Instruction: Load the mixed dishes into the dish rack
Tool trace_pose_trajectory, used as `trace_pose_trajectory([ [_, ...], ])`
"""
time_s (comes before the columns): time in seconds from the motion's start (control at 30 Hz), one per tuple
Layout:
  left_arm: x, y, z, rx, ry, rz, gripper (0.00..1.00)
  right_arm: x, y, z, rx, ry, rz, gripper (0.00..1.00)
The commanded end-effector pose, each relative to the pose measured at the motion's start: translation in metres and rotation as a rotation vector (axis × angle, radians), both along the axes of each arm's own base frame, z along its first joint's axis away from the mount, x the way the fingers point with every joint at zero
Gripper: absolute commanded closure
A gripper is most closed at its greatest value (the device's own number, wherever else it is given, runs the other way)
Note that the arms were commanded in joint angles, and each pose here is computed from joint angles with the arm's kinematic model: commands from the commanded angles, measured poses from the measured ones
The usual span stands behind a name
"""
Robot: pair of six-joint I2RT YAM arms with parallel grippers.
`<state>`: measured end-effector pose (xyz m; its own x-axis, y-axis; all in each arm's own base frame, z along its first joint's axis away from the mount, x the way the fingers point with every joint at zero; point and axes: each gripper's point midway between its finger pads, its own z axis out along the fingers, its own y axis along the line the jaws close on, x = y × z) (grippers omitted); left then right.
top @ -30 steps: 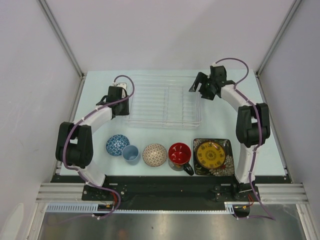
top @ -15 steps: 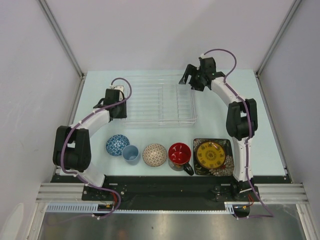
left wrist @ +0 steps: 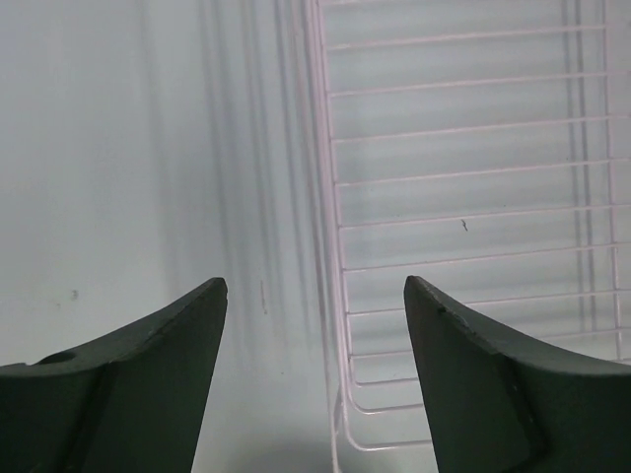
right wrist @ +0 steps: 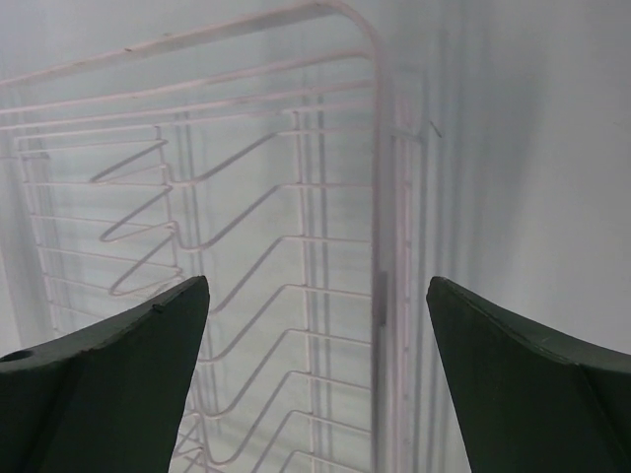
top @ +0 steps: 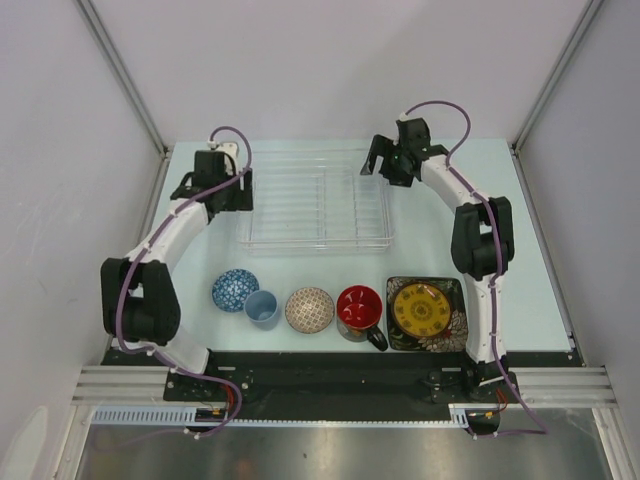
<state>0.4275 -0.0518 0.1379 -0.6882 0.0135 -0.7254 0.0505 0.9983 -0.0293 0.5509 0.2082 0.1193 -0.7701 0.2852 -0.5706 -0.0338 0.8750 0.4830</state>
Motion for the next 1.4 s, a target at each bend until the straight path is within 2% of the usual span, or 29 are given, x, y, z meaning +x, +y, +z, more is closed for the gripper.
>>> trace_pose_trajectory([
  [0.0,-0.007,0.015,0.064,0.018,-0.089,-0.068,0.21,-0.008,-0.026,0.016,-0.113,-0.024,-0.048,0.00],
  [0.17,-0.037,0.050,0.072,0.047,-0.057,-0.100,0.21,-0.018,-0.070,0.026,-0.235,-0.012,-0.156,0.00],
  [0.3,-0.071,0.058,0.066,0.074,-0.033,-0.154,0.22,-0.042,-0.083,0.033,-0.279,-0.003,-0.189,0.00],
  [0.43,-0.110,0.055,0.033,0.094,0.048,-0.224,0.25,-0.059,-0.098,0.045,-0.339,-0.023,-0.259,0.00],
  [0.63,-0.149,0.041,-0.020,0.031,0.200,-0.328,0.35,-0.081,-0.094,0.097,-0.287,-0.164,-0.271,0.00],
  [0.83,-0.165,0.046,-0.041,0.042,0.260,-0.347,0.48,-0.099,-0.089,0.126,-0.232,-0.198,-0.253,0.00],
  [0.97,-0.168,0.044,-0.050,0.035,0.294,-0.380,0.48,-0.114,-0.087,0.132,-0.202,-0.195,-0.238,0.01],
  [1.2,-0.180,0.050,-0.093,0.051,0.433,-0.432,0.49,-0.129,-0.082,0.131,-0.186,-0.177,-0.226,0.02],
  [1.37,-0.184,0.050,-0.107,0.050,0.465,-0.460,0.51,-0.133,-0.085,0.135,-0.192,-0.186,-0.232,0.02],
])
